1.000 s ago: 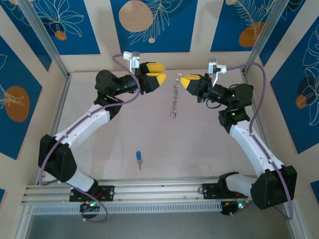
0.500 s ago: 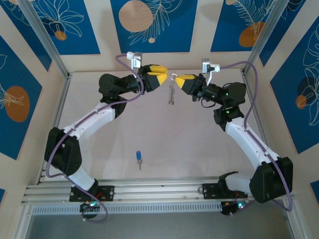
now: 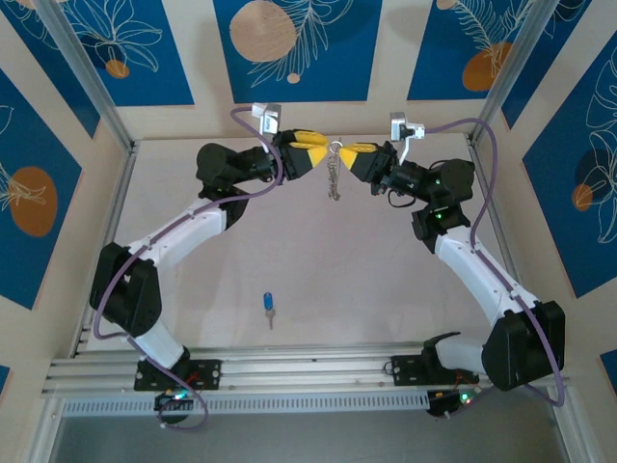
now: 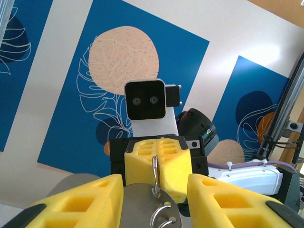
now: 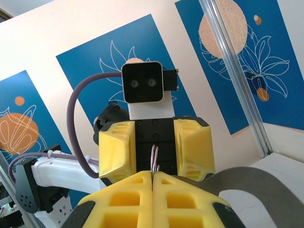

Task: Put the keys on the keyring

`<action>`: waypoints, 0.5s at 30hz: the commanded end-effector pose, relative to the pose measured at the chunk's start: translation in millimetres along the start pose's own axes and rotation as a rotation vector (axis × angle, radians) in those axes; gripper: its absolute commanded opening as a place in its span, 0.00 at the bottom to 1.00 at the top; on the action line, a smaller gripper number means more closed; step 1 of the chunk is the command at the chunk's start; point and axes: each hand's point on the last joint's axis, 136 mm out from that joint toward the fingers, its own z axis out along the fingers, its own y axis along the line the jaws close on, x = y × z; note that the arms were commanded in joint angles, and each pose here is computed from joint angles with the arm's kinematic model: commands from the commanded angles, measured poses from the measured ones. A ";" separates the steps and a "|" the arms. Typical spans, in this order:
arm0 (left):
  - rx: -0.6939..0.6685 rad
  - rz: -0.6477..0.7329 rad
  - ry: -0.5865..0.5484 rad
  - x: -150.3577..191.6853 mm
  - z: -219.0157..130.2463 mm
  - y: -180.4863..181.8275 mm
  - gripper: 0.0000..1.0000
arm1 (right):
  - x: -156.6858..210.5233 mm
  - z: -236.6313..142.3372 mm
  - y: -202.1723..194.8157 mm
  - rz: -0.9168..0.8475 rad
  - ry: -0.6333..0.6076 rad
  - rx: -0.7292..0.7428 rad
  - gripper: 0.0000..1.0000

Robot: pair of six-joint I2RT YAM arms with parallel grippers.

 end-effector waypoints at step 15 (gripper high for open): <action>0.072 0.047 0.016 -3.3 9.6 -15.1 0.12 | -14.8 8.7 15.4 -0.053 -0.032 -0.040 0.00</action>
